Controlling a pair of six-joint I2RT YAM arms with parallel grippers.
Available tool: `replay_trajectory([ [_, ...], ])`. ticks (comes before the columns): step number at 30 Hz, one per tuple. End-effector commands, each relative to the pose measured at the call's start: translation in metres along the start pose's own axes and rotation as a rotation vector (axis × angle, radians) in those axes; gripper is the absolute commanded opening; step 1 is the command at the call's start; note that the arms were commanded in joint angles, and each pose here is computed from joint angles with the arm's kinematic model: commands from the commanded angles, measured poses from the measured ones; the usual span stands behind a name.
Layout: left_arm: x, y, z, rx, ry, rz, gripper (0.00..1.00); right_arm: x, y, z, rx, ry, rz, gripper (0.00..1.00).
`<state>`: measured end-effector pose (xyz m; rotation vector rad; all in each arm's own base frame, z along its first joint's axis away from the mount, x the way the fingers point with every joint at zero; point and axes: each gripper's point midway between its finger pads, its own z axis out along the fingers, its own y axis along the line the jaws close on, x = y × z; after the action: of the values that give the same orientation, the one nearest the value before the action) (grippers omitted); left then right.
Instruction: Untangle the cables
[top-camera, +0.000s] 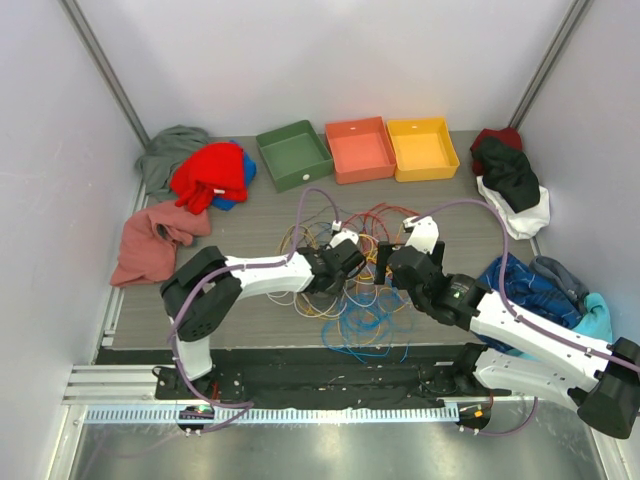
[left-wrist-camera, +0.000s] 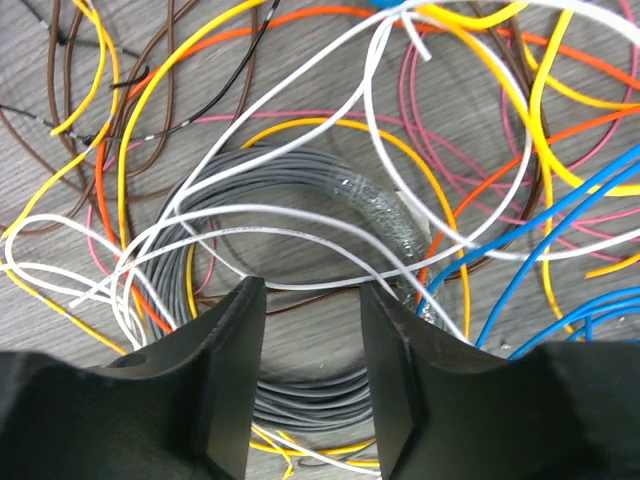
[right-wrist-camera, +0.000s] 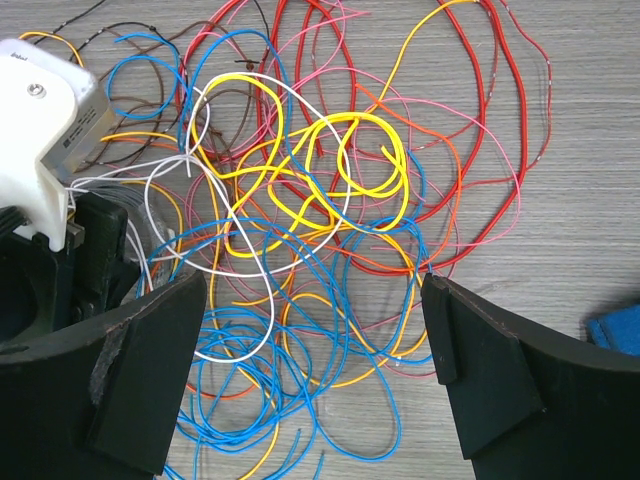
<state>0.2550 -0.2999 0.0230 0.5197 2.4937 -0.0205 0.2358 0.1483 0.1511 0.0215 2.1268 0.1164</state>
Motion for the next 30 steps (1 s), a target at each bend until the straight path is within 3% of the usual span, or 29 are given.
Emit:
replay_trajectory([
  [1, -0.016, -0.007, 0.015, -0.004, -0.048, -0.007, 0.44, -0.005, 0.0, 0.0, 0.003, -0.023, 0.018, 0.98],
  [5, -0.011, -0.007, 0.021, -0.005, -0.028, -0.003, 0.26, -0.004, 0.001, 0.001, 0.003, -0.021, 0.015, 0.98],
  [12, -0.002, 0.0, 0.022, -0.019, -0.022, -0.012, 0.07, -0.003, 0.001, 0.001, 0.003, -0.016, 0.014, 0.97],
  [13, -0.004, 0.001, 0.02, -0.019, -0.029, -0.016, 0.0, -0.004, 0.002, 0.001, 0.001, -0.016, 0.014, 0.97],
  [17, -0.013, 0.008, -0.002, -0.014, -0.074, -0.044, 0.0, -0.006, 0.003, 0.0, -0.003, -0.02, 0.018, 0.97],
  [24, -0.058, 0.023, -0.072, 0.044, -0.252, -0.141, 0.0, -0.003, 0.003, 0.001, -0.002, -0.015, 0.022, 0.98],
  [27, -0.058, 0.023, -0.077, 0.064, -0.256, -0.161, 0.0, -0.001, 0.004, 0.002, -0.005, -0.008, 0.022, 0.97],
  [30, -0.051, 0.017, -0.07, 0.076, -0.225, -0.185, 0.12, -0.003, 0.005, 0.002, -0.009, -0.012, 0.029, 0.97],
])
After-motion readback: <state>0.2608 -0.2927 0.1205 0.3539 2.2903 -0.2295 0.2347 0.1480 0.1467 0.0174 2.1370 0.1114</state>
